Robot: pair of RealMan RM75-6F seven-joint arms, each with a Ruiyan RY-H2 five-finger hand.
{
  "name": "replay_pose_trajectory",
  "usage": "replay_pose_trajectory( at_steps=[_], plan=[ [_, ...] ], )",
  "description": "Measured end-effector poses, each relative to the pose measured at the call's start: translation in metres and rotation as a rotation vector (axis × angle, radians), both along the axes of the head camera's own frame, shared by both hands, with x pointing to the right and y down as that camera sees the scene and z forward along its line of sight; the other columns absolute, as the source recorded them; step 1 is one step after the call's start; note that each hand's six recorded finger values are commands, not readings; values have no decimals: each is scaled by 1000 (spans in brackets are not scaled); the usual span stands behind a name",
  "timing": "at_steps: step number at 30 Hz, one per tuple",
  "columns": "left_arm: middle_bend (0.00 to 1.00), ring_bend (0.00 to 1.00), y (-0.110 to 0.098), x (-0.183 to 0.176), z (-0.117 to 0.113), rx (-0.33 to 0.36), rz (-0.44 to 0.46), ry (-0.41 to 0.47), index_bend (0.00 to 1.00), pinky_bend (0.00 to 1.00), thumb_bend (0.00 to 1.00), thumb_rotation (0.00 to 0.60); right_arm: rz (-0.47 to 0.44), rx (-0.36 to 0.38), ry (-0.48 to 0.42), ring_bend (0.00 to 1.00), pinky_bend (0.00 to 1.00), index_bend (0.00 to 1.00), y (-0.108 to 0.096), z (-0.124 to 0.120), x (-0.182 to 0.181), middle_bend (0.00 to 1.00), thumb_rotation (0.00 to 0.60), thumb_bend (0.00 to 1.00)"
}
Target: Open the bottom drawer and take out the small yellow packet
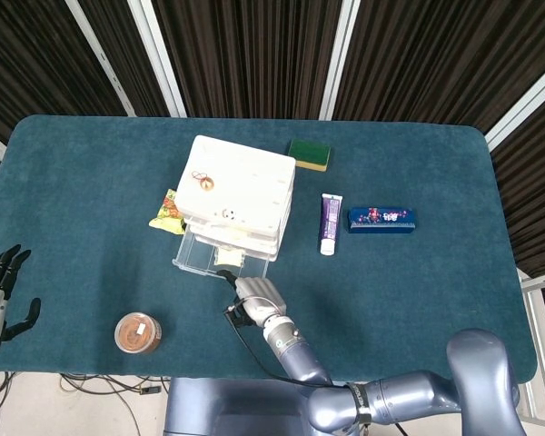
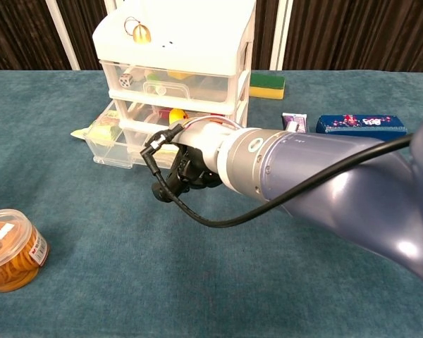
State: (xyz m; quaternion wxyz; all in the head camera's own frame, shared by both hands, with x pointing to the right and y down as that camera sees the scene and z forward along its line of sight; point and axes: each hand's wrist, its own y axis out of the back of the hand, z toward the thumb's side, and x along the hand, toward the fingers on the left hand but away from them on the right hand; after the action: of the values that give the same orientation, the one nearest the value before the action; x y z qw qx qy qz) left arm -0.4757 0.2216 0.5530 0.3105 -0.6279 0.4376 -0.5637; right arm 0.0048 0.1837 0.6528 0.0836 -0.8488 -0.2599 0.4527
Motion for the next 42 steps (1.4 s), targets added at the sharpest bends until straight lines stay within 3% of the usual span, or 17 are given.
replay_pose_trajectory(
  at_steps=[42],
  plan=[
    [20,0,0,0,0,-1,0,1,70,0,439,600,-37,-16,-9,887,1000,189,7,-6,-6,874,600,557]
  ],
)
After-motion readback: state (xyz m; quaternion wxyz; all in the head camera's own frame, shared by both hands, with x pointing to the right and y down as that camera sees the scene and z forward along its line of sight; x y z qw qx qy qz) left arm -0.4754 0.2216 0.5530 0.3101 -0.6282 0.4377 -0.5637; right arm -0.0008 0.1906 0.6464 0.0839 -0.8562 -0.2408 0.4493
